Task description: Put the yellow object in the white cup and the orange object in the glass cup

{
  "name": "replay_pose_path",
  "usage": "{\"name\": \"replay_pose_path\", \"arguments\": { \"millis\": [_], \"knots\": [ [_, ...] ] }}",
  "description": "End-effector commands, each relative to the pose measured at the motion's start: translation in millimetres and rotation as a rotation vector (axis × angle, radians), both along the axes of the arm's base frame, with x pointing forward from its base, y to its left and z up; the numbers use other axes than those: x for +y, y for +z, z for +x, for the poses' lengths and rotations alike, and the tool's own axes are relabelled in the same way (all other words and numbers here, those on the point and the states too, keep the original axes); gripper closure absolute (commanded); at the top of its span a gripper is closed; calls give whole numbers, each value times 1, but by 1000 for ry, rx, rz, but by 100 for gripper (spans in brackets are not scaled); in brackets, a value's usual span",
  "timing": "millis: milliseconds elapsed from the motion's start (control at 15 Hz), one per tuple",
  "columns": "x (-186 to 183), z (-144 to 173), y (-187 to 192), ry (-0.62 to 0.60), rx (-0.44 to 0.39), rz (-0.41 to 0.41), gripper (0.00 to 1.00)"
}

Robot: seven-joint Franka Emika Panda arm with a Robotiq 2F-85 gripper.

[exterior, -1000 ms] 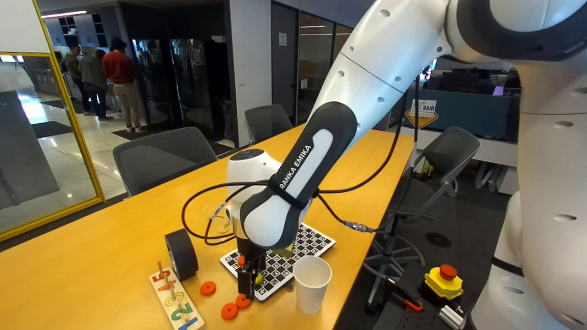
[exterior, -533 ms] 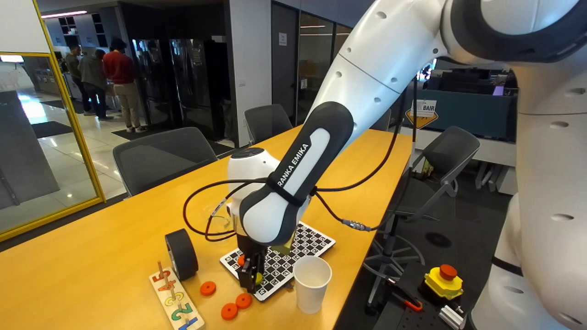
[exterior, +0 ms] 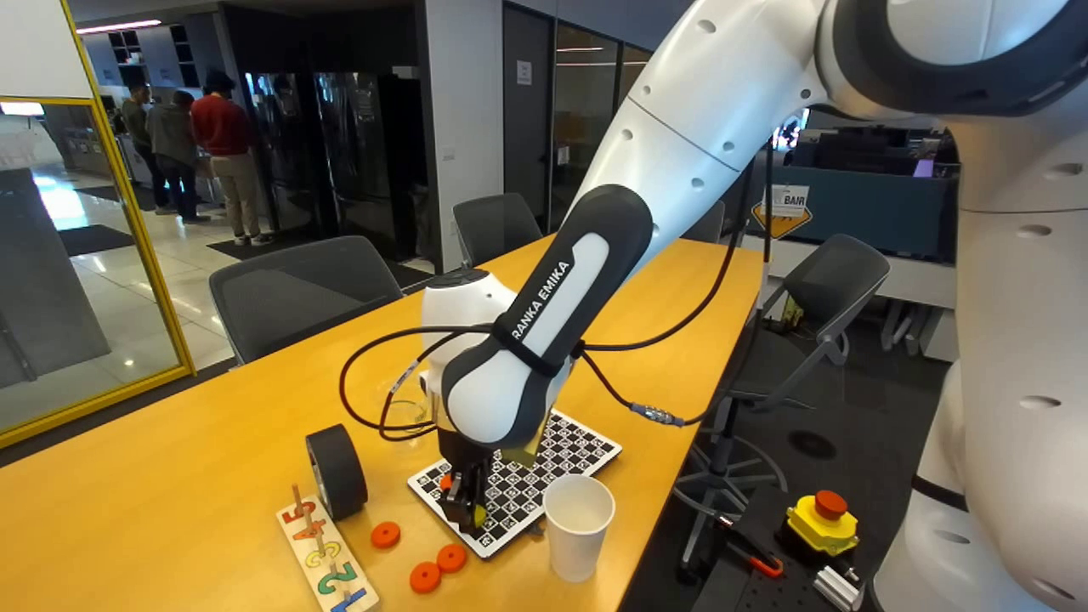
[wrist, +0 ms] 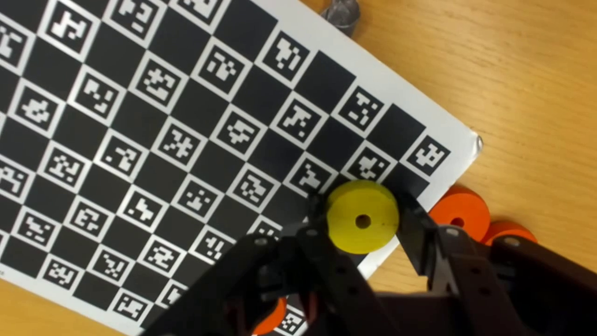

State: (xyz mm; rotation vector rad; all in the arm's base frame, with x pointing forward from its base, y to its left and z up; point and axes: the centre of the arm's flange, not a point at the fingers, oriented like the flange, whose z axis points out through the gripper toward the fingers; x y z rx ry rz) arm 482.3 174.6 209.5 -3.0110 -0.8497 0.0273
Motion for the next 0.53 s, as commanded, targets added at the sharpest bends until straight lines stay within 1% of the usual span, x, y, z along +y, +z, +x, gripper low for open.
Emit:
{"name": "replay_pose_path", "arguments": {
  "millis": [0,133,267,467],
  "knots": [
    [0,-3,20,-14,23,3,83],
    [-2,-16,40,-19,54,-2,83],
    [-2,-27,59,-32,58,-6,83],
    [-5,-47,95,-43,29,-12,83]
  ]
}}
